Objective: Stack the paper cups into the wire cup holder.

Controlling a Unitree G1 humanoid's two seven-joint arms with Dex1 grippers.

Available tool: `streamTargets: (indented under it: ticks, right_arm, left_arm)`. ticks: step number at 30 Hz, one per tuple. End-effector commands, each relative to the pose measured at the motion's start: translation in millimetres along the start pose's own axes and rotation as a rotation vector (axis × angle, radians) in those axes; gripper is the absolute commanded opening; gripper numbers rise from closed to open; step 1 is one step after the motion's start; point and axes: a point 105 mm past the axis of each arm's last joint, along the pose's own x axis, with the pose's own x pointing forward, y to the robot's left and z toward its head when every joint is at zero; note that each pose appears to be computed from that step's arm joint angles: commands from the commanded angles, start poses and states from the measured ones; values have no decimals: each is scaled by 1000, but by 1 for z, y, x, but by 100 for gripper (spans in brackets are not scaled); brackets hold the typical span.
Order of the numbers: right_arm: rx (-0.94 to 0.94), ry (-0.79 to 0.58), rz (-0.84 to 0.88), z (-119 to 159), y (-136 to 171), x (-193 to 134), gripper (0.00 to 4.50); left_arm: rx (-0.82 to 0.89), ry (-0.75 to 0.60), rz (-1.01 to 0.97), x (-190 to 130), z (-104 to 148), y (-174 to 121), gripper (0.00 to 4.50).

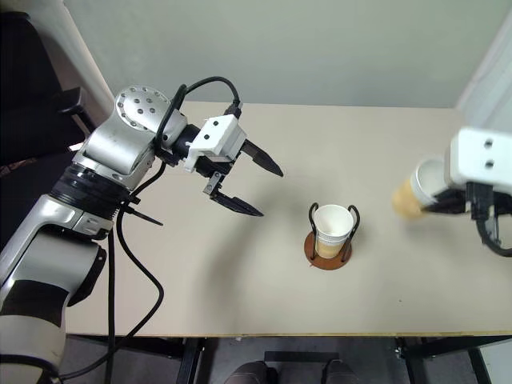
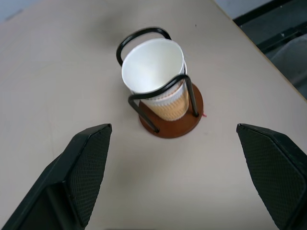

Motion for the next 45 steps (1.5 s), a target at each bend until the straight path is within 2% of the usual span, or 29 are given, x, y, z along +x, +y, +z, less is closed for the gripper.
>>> streamTargets:
  ticks: [1,7,20,29,30,32,42,43,45]
  right_arm:
    - [-76,-33,118,17,1,19,6]
    - [-188,-57,184,41,-15,45,6]
    - [-237,-21,267,28,-9,72,6]
    - [-312,-36,299,38,-1,90,6]
    - [-318,-39,299,39,-1,92,43]
    - [-325,-44,303,41,0,94,91]
    - [-298,-70,258,47,-6,86,429]
    - [-293,-70,254,46,-6,85,448]
    - [-285,-70,250,45,-6,85,448]
  left_arm:
    - [44,3,-32,-3,8,-3,450]
    - [47,0,-42,1,10,-3,450]
    - [38,12,-28,-4,10,-5,450]
    - [41,17,-25,-3,10,-3,450]
    - [42,17,-25,-3,10,-3,450]
    - [41,19,-25,-3,9,-3,450]
    - [38,34,-16,-7,8,-3,450]
    - [38,35,-14,-7,8,-3,450]
    - [38,38,-10,-8,8,-3,450]
